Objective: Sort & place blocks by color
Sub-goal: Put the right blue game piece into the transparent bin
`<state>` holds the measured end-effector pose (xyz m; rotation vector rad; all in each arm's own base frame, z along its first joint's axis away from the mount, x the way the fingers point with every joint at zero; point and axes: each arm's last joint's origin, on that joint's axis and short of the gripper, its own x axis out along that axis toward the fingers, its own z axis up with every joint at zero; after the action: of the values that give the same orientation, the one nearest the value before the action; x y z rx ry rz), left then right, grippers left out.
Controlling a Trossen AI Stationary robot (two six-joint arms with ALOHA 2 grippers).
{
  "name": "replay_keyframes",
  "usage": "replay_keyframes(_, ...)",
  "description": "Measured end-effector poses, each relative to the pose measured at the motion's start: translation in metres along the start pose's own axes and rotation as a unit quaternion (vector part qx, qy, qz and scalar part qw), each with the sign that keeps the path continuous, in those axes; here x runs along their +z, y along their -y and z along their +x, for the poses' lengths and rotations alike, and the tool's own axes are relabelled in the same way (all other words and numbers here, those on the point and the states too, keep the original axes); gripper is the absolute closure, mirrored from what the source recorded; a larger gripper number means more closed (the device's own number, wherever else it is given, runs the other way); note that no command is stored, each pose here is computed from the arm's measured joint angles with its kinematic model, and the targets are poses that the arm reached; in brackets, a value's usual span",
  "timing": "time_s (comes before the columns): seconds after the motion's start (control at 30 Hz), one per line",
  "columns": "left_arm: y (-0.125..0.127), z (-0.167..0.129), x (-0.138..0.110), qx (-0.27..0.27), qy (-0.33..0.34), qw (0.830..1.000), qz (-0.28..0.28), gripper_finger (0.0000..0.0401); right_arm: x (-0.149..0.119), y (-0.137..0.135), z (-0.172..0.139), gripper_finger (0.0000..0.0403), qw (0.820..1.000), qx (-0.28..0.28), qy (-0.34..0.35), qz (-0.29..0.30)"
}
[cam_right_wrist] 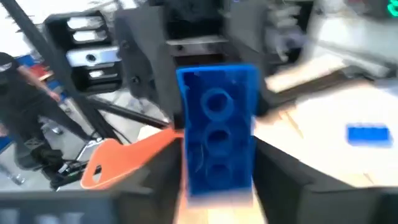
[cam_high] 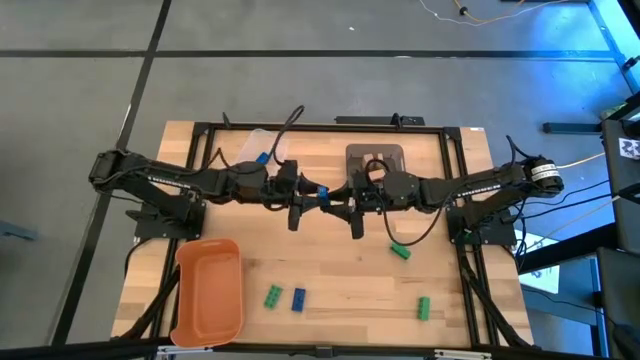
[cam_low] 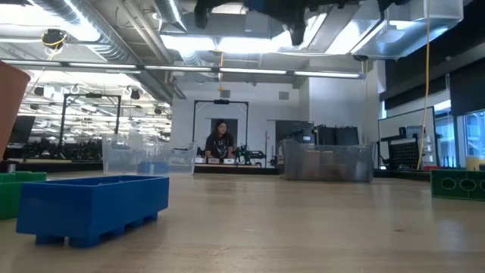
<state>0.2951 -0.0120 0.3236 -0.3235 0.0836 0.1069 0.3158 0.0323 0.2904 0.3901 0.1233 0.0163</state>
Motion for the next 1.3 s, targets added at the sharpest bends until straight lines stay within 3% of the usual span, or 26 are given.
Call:
replay_keyframes(0.17,-0.013,-0.029,0.016,0.060,-0.010,0.998,0.019,0.0275,0.006,0.002,-0.014,0.0061,0.999,-0.019,-0.022,0.020)
replay_keyframes(0.23,-0.018,-0.044,0.018,0.096,-0.031,0.994,0.035,0.0275,0.005,0.005,-0.021,0.0022,0.998,-0.042,-0.049,0.024)
replay_keyframes(0.47,-0.030,-0.108,0.029,0.216,0.009,0.975,0.054,0.0275,-0.003,0.015,-0.052,0.0054,0.979,-0.114,-0.163,0.035)
replay_keyframes(0.57,-0.042,-0.130,0.023,0.290,0.035,0.955,0.046,0.0275,-0.005,0.017,-0.058,0.0058,0.973,-0.134,-0.181,0.044)
replay_keyframes(0.67,-0.054,-0.137,0.024,0.340,0.055,0.939,0.018,0.0275,-0.006,0.018,-0.059,0.0059,0.971,-0.149,-0.180,0.054)
replay_keyframes(0.8,-0.069,-0.134,0.033,0.365,0.029,0.931,0.005,0.0275,-0.005,0.020,-0.059,0.0059,0.970,-0.170,-0.168,0.050)
replay_keyframes(0.9,-0.085,-0.127,0.039,0.386,-0.026,0.922,-0.014,0.0275,-0.005,0.020,-0.059,0.0059,0.969,-0.176,-0.163,0.052)
replay_keyframes(1.03,-0.113,-0.112,0.036,0.420,-0.138,0.896,-0.040,0.0275,-0.005,0.020,-0.059,0.0058,0.969,-0.178,-0.162,0.060)
replay_keyframes(1.17,-0.144,-0.094,0.013,0.436,-0.252,0.861,-0.062,0.0275,-0.005,0.020,-0.059,0.0058,0.969,-0.178,-0.161,0.065)
replay_keyframes(1.3,-0.168,-0.070,-0.017,0.430,-0.321,0.840,-0.084,0.0275,-0.005,0.020,-0.059,0.0058,0.967,-0.180,-0.160,0.076)
